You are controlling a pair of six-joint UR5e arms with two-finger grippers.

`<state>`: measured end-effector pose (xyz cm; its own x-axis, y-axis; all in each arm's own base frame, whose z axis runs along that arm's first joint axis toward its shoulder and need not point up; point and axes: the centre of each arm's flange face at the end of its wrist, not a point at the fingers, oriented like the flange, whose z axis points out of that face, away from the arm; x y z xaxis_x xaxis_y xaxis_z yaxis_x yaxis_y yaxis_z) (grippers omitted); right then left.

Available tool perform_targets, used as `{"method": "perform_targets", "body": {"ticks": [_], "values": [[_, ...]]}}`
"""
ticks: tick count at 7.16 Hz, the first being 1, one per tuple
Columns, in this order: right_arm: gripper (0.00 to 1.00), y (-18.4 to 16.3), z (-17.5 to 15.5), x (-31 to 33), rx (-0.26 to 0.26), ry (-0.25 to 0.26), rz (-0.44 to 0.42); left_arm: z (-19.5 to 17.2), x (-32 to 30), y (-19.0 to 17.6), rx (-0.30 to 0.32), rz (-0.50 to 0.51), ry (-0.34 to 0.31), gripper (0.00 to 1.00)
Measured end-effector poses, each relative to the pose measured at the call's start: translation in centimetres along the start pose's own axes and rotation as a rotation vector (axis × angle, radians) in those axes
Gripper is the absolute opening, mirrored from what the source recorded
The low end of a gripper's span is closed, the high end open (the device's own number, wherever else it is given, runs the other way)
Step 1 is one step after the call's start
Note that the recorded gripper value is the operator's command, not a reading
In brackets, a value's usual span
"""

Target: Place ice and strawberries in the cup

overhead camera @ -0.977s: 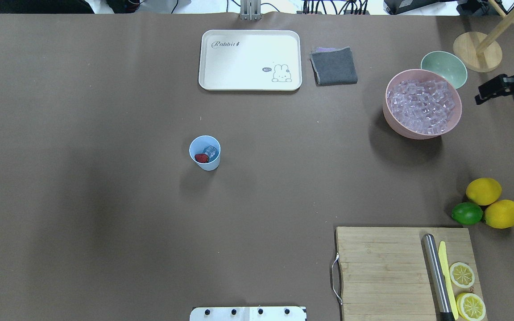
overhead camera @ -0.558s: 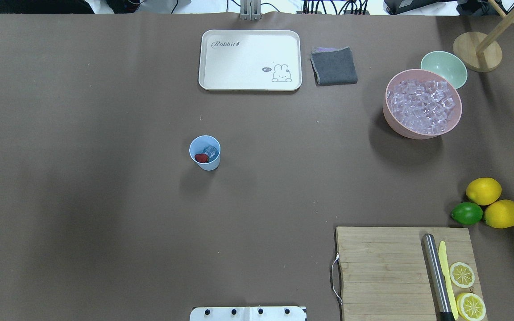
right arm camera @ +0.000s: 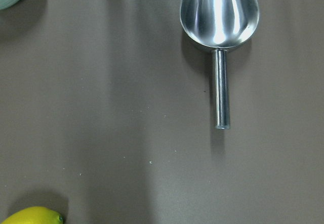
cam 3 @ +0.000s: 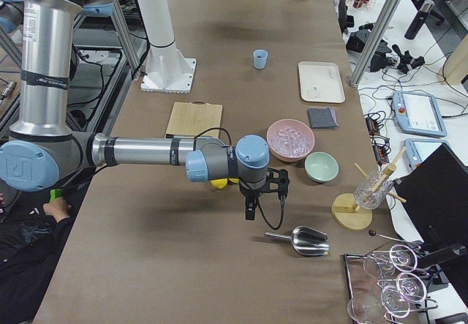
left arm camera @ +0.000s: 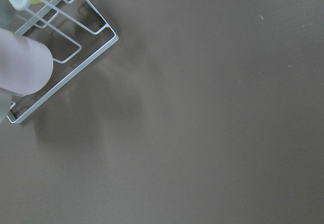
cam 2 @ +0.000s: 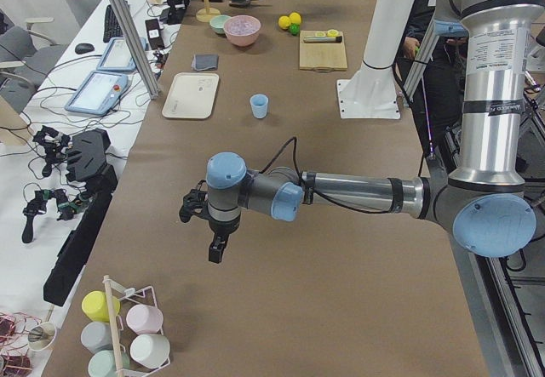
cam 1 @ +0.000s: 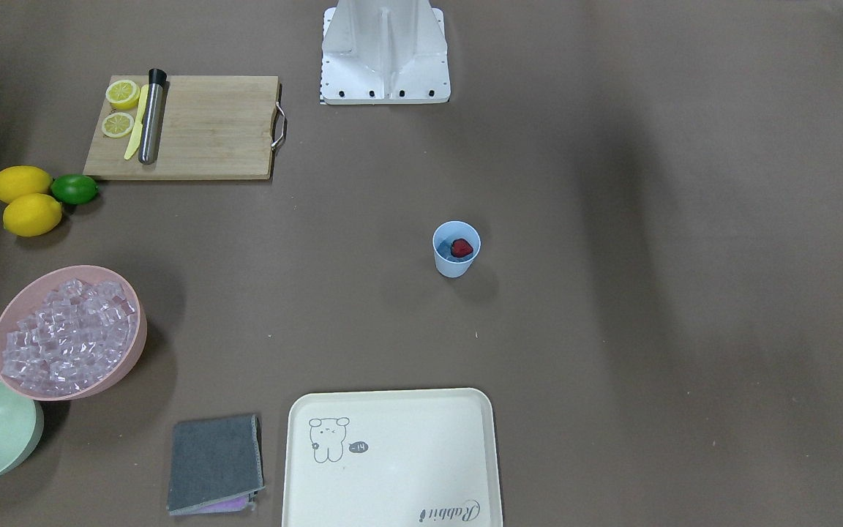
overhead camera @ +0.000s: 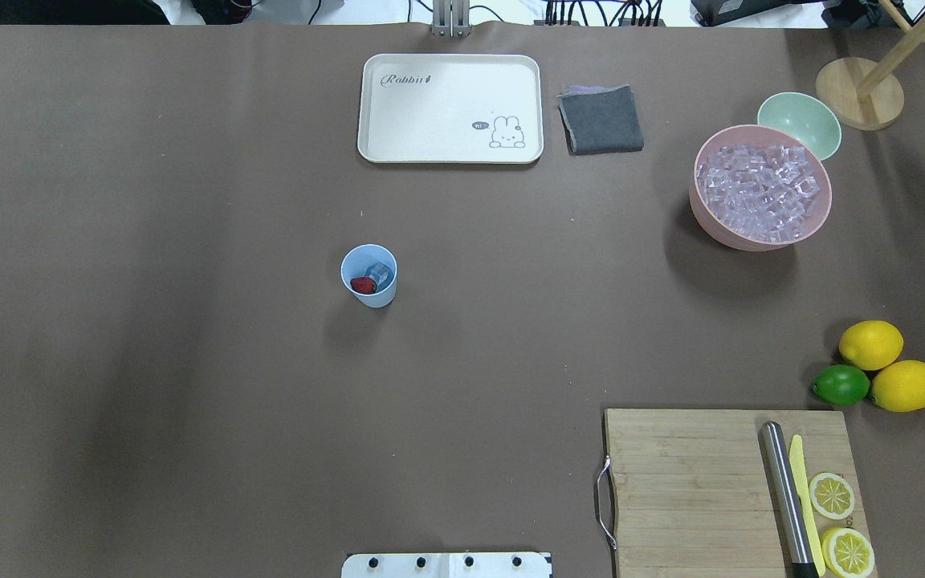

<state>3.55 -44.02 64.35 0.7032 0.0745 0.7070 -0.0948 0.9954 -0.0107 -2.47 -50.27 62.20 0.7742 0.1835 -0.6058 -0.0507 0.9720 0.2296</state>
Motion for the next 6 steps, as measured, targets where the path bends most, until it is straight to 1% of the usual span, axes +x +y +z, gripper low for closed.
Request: {"method": "perform_targets", "body": {"ticks": [2,6], "values": [[0.99,0.73,-0.03,1.44,-0.001,-0.002,0.022,-0.07,0.13,0.18,-0.001,-0.007,0.045,0.98],[0.99,0.65,-0.35,1.68,0.006,-0.002,0.027,-0.09,0.12,0.21,0.000,-0.007,0.056,0.98]]}}
